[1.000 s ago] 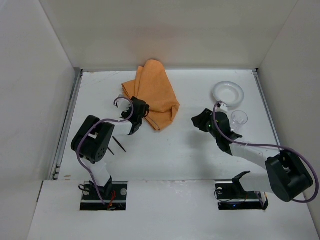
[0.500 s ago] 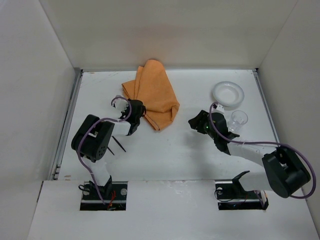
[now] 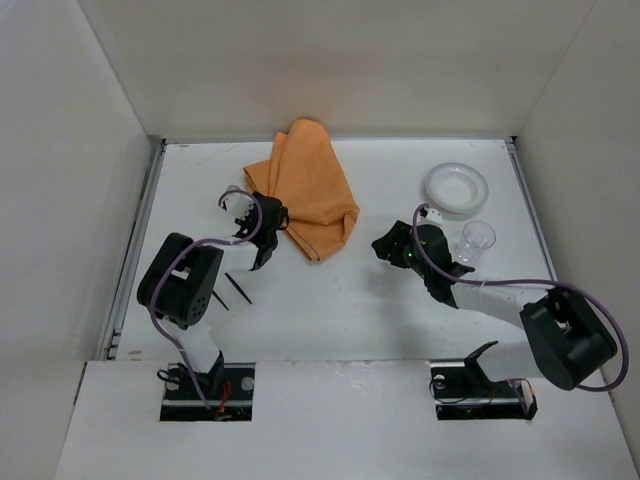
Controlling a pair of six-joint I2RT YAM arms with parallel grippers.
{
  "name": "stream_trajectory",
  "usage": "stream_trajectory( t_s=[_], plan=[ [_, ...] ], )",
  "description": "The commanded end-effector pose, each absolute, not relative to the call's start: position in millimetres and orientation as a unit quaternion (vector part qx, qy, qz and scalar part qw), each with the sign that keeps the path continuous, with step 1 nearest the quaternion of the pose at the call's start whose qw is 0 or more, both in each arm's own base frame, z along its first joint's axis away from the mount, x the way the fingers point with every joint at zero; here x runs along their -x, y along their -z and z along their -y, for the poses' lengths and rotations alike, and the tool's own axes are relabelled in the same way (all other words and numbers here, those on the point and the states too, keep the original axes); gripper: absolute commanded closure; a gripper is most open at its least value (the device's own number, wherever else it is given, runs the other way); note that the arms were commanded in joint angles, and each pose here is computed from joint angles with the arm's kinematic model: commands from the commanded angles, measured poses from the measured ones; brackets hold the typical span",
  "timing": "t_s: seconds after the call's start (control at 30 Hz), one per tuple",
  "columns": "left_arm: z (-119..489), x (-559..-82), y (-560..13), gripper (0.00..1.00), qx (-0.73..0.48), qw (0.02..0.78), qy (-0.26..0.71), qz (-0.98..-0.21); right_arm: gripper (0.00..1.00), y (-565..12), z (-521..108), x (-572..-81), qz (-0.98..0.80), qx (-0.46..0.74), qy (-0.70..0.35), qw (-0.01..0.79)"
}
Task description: Set the dinner table for one person
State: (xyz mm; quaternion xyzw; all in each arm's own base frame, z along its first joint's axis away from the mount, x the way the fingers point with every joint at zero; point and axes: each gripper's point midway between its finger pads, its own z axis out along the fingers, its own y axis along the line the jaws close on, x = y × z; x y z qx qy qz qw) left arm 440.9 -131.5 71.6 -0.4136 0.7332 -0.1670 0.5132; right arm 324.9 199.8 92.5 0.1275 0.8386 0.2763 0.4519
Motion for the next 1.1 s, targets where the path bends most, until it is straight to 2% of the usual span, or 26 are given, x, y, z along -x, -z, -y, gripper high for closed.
stream_trajectory(
  t_s=[0.0, 0.17, 0.4, 0.83, 0.93, 1.07],
  plan=[
    [126.5, -449.9, -95.4, 0.56, 0.407, 0.538, 0.171, -0.718, 0.42, -116.4, -213.5, -336.9, -0.82, -0.113, -0.298, 0.475],
    [133.0, -460.4, -87.3, 0.57, 0.403, 0.519, 0.172, -0.734, 0.42, -119.7, -213.0, -335.1, -0.818, -0.112, -0.3, 0.479],
    [137.3, -467.0, -81.2, 0.53, 0.403, 0.507, 0.174, -0.741, 0.4, -118.3, -214.7, -335.4, -0.819, -0.112, -0.301, 0.476],
    [120.9, -448.0, -61.7, 0.54, 0.434, 0.493, 0.152, -0.739, 0.39, -119.4, -215.8, -334.7, -0.818, -0.11, -0.301, 0.477],
    [123.5, -455.3, -65.8, 0.59, 0.433, 0.493, 0.16, -0.737, 0.39, -118.3, -215.5, -335.4, -0.819, -0.11, -0.299, 0.477],
    [126.6, -465.1, -79.4, 0.73, 0.425, 0.504, 0.169, -0.733, 0.38, -120.9, -214.2, -334.8, -0.817, -0.111, -0.299, 0.481]
  ],
)
